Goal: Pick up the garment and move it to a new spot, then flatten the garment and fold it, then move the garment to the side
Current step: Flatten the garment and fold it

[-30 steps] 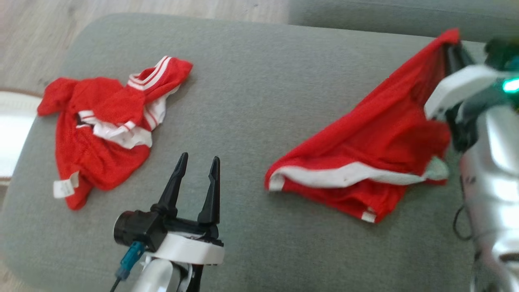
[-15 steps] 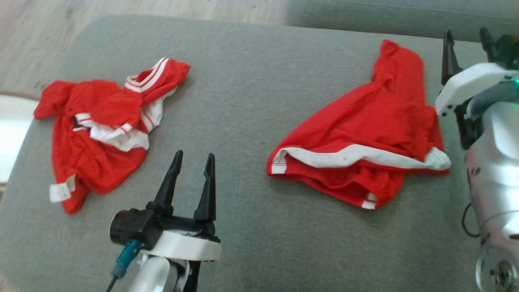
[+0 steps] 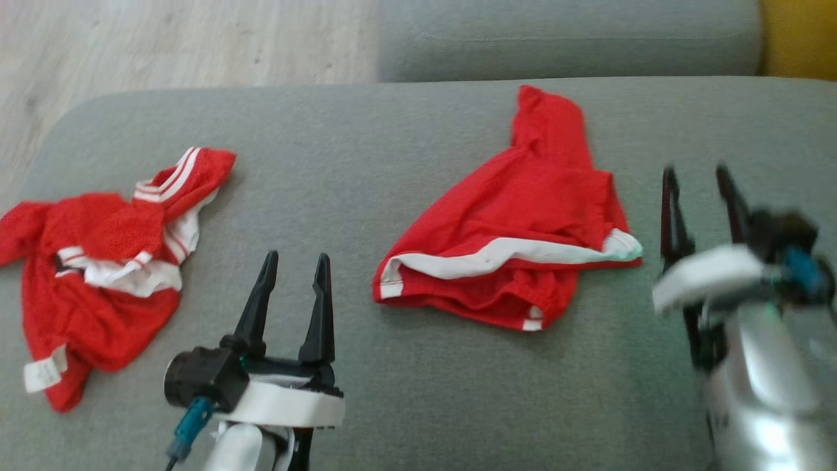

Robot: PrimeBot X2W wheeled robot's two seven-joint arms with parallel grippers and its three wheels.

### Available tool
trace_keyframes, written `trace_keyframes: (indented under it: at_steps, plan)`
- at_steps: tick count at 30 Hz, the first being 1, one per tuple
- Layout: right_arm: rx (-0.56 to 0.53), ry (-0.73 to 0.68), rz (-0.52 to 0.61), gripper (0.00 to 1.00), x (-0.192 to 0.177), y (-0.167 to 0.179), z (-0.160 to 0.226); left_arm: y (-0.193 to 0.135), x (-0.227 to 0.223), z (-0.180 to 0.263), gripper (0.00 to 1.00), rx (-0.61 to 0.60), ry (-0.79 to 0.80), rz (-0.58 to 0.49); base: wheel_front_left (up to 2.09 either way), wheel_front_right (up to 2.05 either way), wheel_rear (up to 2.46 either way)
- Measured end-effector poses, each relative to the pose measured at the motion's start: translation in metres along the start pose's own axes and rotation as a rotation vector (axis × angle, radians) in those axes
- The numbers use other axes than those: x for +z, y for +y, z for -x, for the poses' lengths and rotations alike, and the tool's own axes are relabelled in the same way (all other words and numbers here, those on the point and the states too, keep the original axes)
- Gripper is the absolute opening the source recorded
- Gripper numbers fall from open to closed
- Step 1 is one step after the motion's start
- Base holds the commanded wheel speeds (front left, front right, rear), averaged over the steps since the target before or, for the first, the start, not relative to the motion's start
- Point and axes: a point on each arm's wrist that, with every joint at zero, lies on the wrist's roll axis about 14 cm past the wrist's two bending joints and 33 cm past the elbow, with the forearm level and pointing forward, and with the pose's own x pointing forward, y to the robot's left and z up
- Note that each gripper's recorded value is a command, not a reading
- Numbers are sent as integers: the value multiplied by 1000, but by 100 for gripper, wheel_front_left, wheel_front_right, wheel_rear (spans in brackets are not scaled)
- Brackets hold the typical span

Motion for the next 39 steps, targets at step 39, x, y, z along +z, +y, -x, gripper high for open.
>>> trace_keyframes:
  at_steps: [39]
  plan:
    - [-65,21,-138,100,-31,-9,73,-56,-91,26,100,-74,339,347,0,0,0]
